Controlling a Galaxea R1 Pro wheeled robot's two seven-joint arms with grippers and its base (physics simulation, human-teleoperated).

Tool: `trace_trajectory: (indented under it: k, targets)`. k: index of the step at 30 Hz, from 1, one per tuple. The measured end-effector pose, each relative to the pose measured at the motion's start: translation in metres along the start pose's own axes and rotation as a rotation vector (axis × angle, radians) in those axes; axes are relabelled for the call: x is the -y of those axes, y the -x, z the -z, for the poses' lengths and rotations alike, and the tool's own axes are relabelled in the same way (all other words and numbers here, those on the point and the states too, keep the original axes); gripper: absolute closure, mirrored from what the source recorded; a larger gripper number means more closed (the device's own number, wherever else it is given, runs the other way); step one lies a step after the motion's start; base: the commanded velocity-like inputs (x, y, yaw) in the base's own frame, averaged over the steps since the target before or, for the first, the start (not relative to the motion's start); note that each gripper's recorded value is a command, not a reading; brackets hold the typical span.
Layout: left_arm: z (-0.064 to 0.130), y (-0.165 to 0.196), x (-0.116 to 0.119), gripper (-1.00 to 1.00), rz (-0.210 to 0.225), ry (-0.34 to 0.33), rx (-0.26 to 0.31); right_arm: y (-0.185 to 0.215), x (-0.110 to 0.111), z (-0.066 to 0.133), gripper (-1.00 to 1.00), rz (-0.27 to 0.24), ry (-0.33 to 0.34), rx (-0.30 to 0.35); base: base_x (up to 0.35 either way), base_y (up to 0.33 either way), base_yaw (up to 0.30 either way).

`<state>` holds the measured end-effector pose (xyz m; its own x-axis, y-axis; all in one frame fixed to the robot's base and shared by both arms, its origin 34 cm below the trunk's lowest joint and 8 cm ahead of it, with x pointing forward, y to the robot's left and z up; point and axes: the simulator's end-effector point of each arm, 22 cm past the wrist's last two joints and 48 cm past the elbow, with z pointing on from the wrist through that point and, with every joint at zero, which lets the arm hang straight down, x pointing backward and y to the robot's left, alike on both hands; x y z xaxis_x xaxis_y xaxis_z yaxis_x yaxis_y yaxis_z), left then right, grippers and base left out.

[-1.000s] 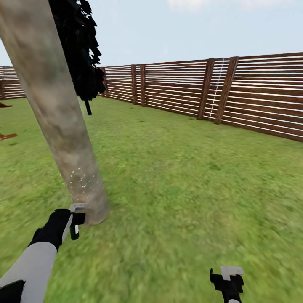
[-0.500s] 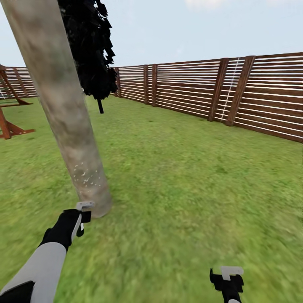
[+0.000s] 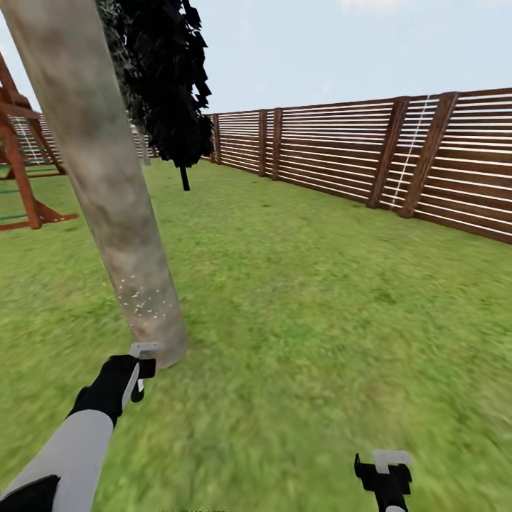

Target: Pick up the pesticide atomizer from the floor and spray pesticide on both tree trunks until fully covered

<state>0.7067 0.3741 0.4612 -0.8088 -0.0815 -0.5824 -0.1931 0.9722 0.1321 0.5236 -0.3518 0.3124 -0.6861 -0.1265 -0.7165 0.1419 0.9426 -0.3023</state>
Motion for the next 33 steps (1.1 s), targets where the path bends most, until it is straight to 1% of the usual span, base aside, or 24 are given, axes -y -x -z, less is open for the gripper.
trace_trajectory:
  k: [4, 15, 24, 33]
  targets:
    - [0.000, 0.000, 0.001, 1.00, 0.000, -0.001, 0.000, 0.000, 0.000, 0.000, -1.00, 0.000, 0.000, 0.001, 0.120, -0.269, 0.206]
    - [0.000, 0.000, 0.000, 1.00, -0.001, 0.000, 0.000, 0.000, 0.000, 0.000, -1.00, 0.000, -0.001, 0.000, 0.184, -0.245, 0.018]
    - [0.000, -0.001, -0.009, 1.00, -0.004, 0.015, -0.001, 0.000, 0.000, 0.000, -1.00, 0.000, 0.000, 0.000, 0.185, -0.244, 0.256]
    - [0.000, -0.001, -0.005, 1.00, -0.004, 0.009, -0.002, 0.000, 0.000, 0.000, -1.00, 0.000, 0.000, 0.000, 0.185, -0.243, 0.257]
